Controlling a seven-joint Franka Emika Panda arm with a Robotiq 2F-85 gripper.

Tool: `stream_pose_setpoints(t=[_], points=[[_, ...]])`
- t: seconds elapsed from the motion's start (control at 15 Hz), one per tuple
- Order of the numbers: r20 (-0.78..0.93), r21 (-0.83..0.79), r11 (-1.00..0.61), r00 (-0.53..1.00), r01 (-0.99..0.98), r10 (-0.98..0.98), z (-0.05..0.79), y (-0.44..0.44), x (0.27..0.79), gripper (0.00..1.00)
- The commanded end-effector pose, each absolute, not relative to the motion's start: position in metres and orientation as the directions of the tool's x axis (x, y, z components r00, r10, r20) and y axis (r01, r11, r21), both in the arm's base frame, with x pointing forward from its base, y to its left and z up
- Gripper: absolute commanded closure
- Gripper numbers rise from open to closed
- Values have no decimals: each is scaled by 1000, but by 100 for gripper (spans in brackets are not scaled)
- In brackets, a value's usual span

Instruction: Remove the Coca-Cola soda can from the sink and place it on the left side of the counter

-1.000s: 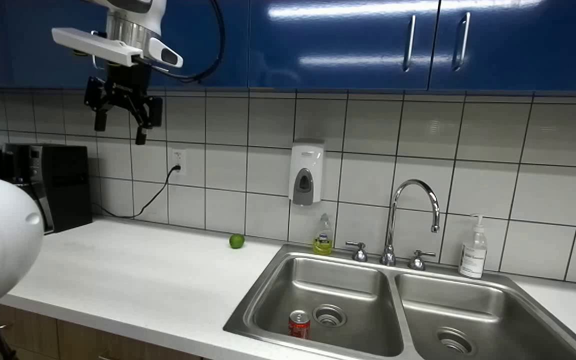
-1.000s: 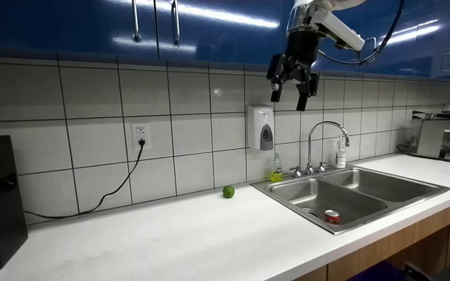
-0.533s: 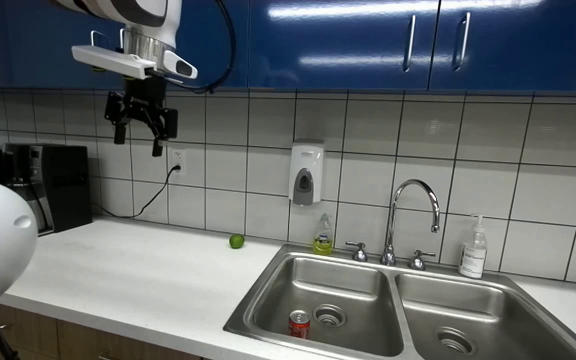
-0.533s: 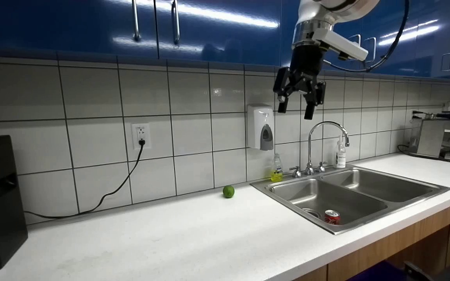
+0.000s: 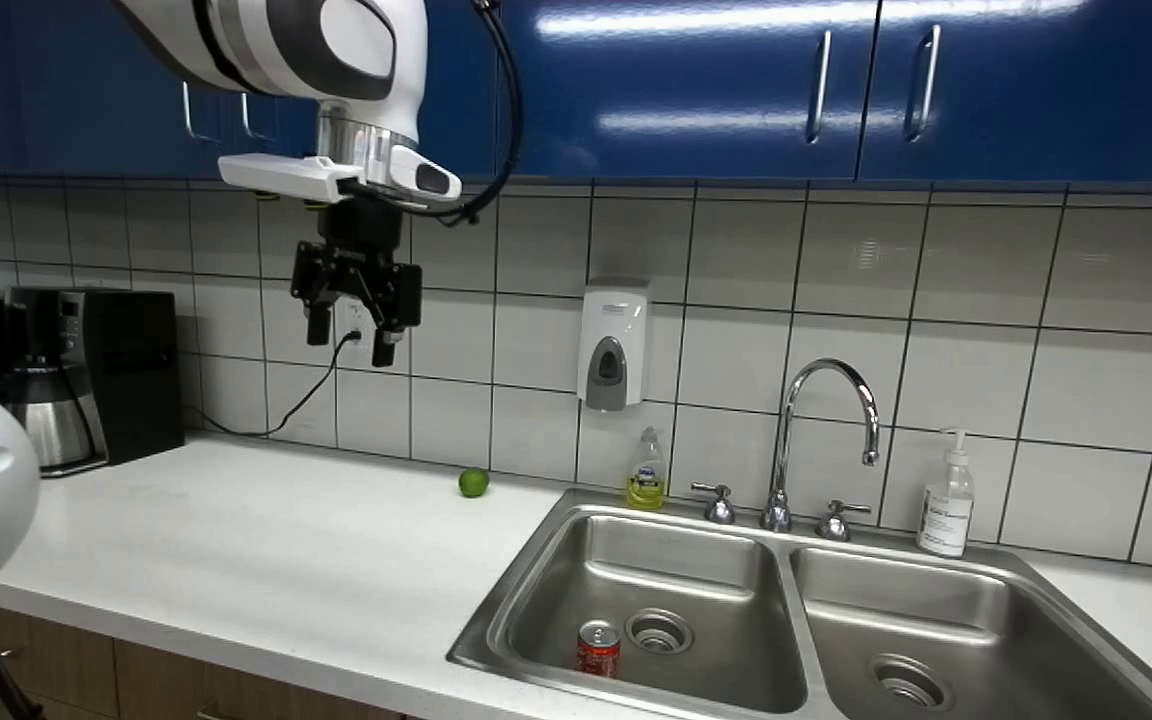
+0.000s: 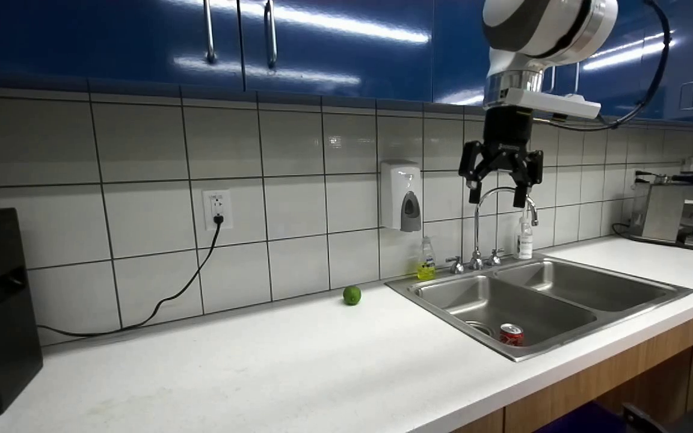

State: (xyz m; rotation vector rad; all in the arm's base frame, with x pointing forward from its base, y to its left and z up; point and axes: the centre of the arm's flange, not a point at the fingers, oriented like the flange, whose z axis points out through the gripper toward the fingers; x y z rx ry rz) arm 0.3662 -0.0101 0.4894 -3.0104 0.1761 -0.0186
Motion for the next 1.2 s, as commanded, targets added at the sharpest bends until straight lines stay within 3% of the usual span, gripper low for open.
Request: stream_pose_setpoints(t=[0.0,0.47,1.13], points=[[-10,-127,-963,971,-238,-238,454,-45,372,0],[6,-138,-911,920,-387,-392,380,-104,406,0],[36,-94,-884,886,-457,-462,297,-158,469,0]])
